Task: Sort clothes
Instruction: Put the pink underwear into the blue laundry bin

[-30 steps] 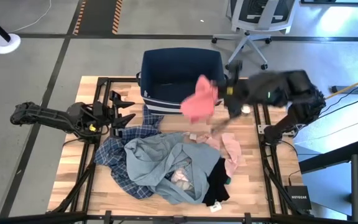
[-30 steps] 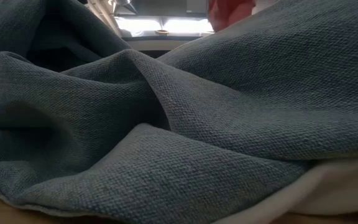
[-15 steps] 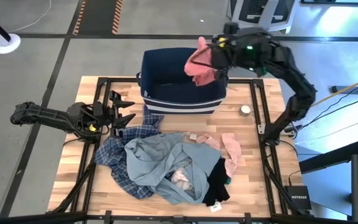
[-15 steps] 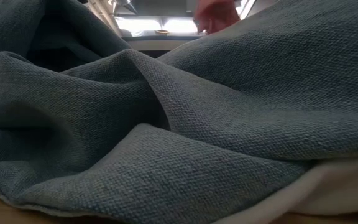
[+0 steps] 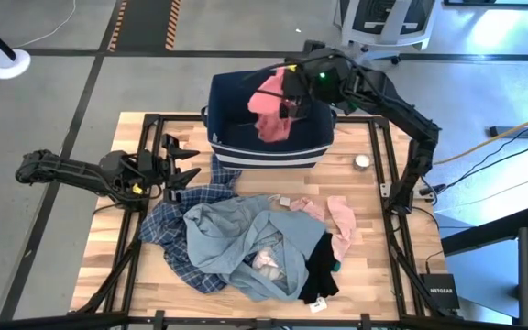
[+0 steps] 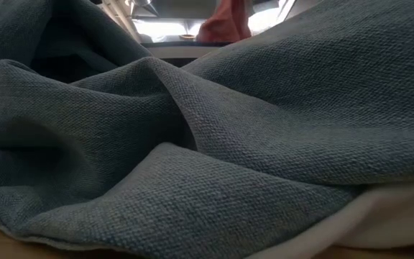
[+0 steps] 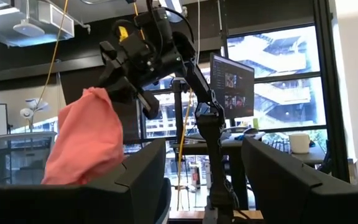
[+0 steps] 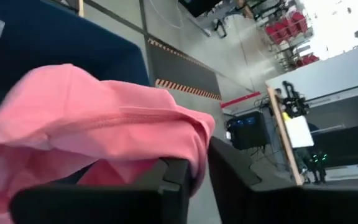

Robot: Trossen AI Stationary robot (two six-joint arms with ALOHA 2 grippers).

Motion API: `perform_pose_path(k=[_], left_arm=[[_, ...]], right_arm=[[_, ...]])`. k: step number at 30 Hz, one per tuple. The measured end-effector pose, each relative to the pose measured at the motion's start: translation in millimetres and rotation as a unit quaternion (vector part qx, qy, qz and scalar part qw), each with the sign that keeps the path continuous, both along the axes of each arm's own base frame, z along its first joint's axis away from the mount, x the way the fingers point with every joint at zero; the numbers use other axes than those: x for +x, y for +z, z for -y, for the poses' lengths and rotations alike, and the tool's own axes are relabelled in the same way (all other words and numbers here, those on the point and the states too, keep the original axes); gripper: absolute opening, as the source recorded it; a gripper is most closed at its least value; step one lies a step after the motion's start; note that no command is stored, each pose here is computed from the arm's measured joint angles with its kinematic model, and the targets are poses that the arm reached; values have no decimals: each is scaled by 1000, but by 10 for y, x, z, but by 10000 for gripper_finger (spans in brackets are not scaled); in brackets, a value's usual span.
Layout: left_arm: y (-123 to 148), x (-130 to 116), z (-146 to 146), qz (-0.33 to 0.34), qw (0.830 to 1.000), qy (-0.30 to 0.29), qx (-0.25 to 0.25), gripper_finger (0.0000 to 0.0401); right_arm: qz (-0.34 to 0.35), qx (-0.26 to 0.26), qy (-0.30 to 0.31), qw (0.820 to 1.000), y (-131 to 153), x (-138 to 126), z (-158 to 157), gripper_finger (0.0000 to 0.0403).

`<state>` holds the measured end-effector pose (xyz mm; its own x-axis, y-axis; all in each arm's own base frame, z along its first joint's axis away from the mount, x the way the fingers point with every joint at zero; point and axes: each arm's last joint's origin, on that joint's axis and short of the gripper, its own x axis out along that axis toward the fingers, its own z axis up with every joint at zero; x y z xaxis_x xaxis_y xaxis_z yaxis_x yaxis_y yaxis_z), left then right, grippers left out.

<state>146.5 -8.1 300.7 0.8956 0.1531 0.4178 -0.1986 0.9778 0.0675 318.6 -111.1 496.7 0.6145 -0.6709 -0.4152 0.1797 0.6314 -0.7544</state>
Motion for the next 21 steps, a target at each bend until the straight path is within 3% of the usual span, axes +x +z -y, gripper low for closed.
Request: perform_pose_path(k=[6, 10, 16, 21], left_arm=[[-8, 4, 0, -2, 1000, -7, -15, 208], [-7, 4, 0, 0, 1000, -12, -25, 208], [-7, 3, 0, 1, 1000, -13, -27, 208], [-8, 4, 0, 0, 1000, -12, -26, 208]], right_arm=[[-25, 44, 34, 998, -39, -74, -50, 154], [-42, 44, 25, 998, 9, -234, -97, 200], [-34, 42, 4, 999, 126, -455, -149, 217], [-92, 88, 40, 991, -9, -460, -176, 218]])
